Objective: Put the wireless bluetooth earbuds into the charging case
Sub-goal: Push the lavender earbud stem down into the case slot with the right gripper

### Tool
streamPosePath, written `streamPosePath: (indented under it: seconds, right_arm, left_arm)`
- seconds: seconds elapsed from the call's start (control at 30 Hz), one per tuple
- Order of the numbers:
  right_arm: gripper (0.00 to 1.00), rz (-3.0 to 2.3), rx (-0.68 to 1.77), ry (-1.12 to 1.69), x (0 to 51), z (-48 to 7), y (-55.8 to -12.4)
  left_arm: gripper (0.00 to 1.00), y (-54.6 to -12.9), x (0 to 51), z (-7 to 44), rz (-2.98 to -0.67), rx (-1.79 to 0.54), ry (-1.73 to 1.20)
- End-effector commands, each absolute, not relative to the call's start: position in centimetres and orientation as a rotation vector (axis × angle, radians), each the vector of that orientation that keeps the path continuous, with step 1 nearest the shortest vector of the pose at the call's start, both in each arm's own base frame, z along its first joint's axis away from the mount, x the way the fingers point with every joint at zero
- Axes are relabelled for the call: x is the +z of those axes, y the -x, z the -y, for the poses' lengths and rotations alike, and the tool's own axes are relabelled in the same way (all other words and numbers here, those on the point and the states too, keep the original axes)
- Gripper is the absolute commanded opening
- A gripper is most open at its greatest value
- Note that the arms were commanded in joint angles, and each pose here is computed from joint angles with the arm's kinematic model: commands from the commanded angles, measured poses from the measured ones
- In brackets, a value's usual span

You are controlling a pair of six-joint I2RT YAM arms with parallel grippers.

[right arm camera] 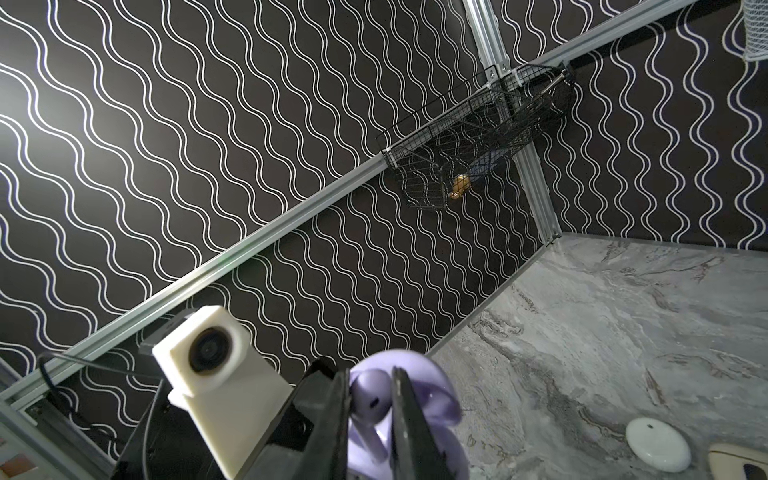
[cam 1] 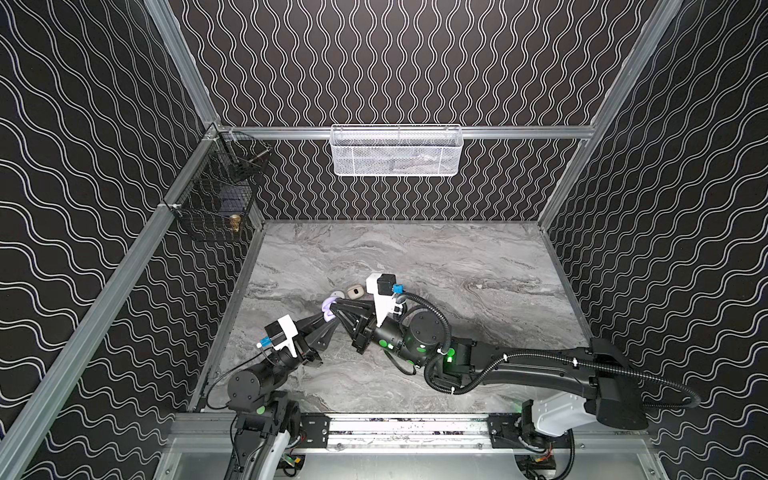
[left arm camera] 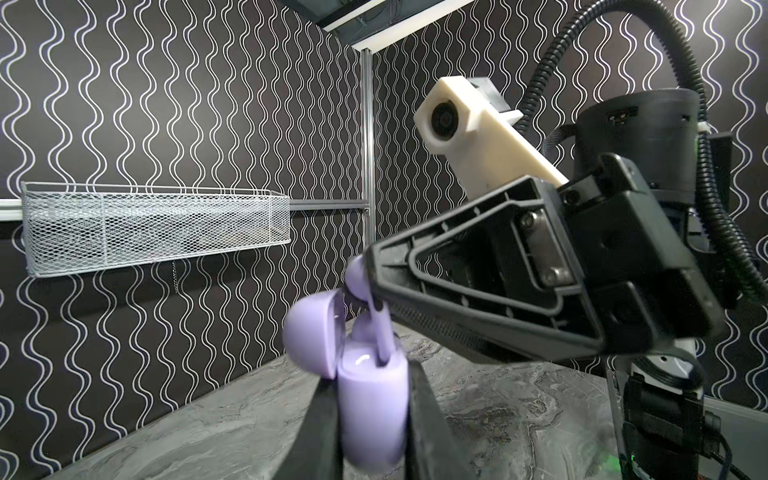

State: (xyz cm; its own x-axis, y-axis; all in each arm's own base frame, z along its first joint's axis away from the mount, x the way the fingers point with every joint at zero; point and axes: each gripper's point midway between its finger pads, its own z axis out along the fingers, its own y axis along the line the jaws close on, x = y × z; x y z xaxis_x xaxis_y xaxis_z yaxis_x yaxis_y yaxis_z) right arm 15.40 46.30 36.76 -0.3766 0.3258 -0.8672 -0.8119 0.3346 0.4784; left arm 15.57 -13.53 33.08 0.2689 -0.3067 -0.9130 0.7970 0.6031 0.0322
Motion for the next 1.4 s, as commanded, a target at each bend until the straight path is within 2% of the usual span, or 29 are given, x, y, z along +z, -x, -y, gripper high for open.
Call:
streamPosePath:
  seconds: [0.0,0.73,1.03,1.37]
  right_arm:
    - [0.04,-1.606,1.281,0.419,34.9,-46.2,-15.9]
    - [0.02,-1.640,1.281,0.376,33.0,-47.2,-15.4]
    - [0.02,-1.666,1.204,0.354,31.5,-46.4,-15.9]
    - [0.01,-1.651,1.144,0.335,32.5,-44.9,-16.4]
  left_arm:
    - [0.00,-14.4,34.4,13.3,-0.955,-0.741,-0.586]
    - [0.00,-14.3,34.7,12.9,-0.953,-0.715,-0.561]
    - [0.00,-14.2,34.8,12.7,-0.950,-0.708,-0.553]
    - [0.00,-13.3,34.8,13.4,-0.899,-0.726,-0.615]
